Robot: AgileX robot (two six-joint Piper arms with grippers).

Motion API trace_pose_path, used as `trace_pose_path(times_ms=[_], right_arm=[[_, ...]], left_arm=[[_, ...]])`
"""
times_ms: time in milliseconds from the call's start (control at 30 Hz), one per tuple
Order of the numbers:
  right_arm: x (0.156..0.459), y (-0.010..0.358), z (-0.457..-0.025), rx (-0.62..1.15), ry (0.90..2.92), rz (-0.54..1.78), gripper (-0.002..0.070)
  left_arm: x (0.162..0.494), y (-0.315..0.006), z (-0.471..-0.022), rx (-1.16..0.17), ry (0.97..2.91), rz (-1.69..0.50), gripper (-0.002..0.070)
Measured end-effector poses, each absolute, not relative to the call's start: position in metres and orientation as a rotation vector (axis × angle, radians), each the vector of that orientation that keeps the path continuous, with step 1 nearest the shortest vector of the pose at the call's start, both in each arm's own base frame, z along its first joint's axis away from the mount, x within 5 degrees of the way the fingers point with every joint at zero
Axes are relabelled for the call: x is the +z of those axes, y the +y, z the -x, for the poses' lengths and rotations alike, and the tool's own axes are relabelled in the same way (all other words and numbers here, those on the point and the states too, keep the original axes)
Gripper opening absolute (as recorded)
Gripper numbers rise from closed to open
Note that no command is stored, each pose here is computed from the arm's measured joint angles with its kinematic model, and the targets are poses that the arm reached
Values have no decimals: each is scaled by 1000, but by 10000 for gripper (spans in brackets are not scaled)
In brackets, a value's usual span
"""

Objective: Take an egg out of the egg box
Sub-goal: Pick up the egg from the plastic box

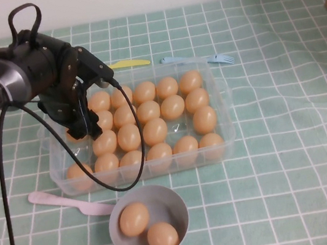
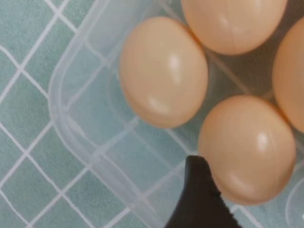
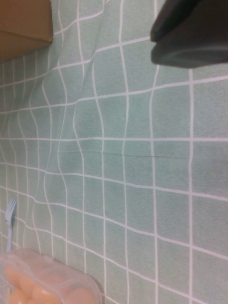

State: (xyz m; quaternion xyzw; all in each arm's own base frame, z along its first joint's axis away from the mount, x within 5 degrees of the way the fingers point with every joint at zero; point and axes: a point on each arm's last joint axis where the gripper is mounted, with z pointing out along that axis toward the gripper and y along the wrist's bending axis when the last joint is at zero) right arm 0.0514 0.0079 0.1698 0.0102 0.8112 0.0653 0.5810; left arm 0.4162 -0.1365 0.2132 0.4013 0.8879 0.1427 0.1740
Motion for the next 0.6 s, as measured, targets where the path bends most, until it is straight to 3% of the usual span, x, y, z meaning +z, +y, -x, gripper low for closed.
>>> trace_pose_path(times_ms=[600], right_arm=[[170,8,-51,153,1895,-24,-17]], left_arm=[[198,-137,-423,369,2528,-1111,410]])
